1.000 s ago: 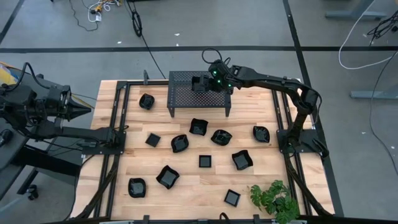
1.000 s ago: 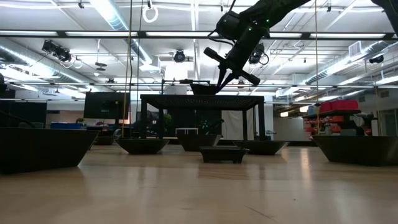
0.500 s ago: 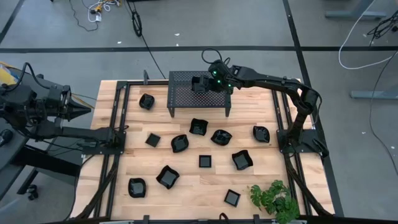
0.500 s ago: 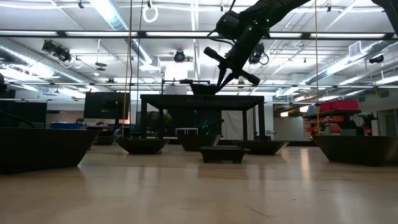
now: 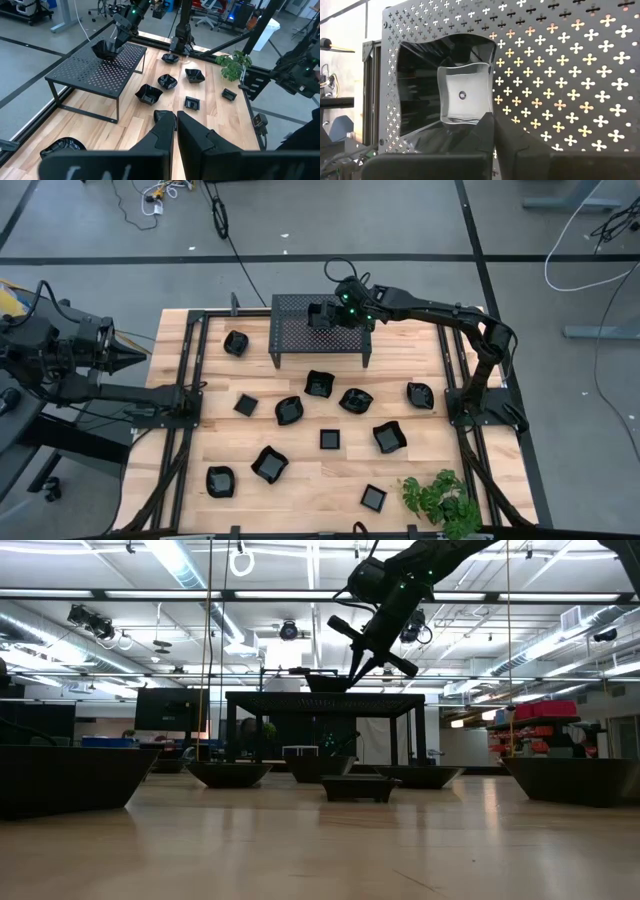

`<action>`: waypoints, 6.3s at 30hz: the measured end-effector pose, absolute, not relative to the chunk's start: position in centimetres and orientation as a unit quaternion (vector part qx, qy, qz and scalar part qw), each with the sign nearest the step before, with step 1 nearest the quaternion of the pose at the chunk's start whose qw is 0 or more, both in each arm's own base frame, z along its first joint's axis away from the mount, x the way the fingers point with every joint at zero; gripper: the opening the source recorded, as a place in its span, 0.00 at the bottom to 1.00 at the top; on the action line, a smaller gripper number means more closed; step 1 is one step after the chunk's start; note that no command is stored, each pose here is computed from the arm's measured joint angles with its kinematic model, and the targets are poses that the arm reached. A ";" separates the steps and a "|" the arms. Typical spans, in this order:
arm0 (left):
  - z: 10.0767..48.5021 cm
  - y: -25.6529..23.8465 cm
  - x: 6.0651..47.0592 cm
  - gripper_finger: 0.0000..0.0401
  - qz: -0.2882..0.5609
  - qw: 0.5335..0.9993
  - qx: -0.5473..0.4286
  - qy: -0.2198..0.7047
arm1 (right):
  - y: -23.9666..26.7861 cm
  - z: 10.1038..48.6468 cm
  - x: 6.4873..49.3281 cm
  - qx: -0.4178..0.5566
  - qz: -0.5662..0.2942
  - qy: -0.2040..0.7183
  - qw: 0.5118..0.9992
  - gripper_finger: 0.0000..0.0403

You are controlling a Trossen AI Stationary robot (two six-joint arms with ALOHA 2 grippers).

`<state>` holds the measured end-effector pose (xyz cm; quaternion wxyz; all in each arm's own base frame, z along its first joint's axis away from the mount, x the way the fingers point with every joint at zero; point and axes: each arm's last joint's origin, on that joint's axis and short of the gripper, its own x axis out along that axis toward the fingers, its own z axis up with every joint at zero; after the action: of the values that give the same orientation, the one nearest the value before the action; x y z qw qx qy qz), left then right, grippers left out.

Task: Pick & Place Mini shaped plates
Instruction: Put the distorted square plate on the shelf, then stack the distorted square plate on top of the other distorted square plate on the shelf

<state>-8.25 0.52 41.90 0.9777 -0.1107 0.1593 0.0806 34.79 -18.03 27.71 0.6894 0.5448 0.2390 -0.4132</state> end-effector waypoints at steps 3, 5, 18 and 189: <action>41.9 0.5 -8.2 0.06 0.080 0.978 -0.111 0.159 | -18.0 27.7 34.8 0.545 -0.413 0.239 0.689 0.07; 41.9 0.5 -8.2 0.06 0.081 0.978 -0.111 0.159 | -18.0 27.7 34.8 0.545 -0.414 0.239 0.689 0.09; 41.9 0.5 -8.2 0.06 0.081 0.978 -0.111 0.159 | -18.0 27.7 34.7 0.539 -0.419 0.239 0.690 0.19; 41.9 0.5 -8.2 0.06 0.081 0.978 -0.111 0.159 | 9.4 14.7 20.2 0.420 -0.360 0.517 0.653 0.32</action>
<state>-8.24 0.52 41.91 0.9777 -0.1107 0.1593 0.0805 20.20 9.42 14.65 0.6532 0.4199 0.5168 -0.3604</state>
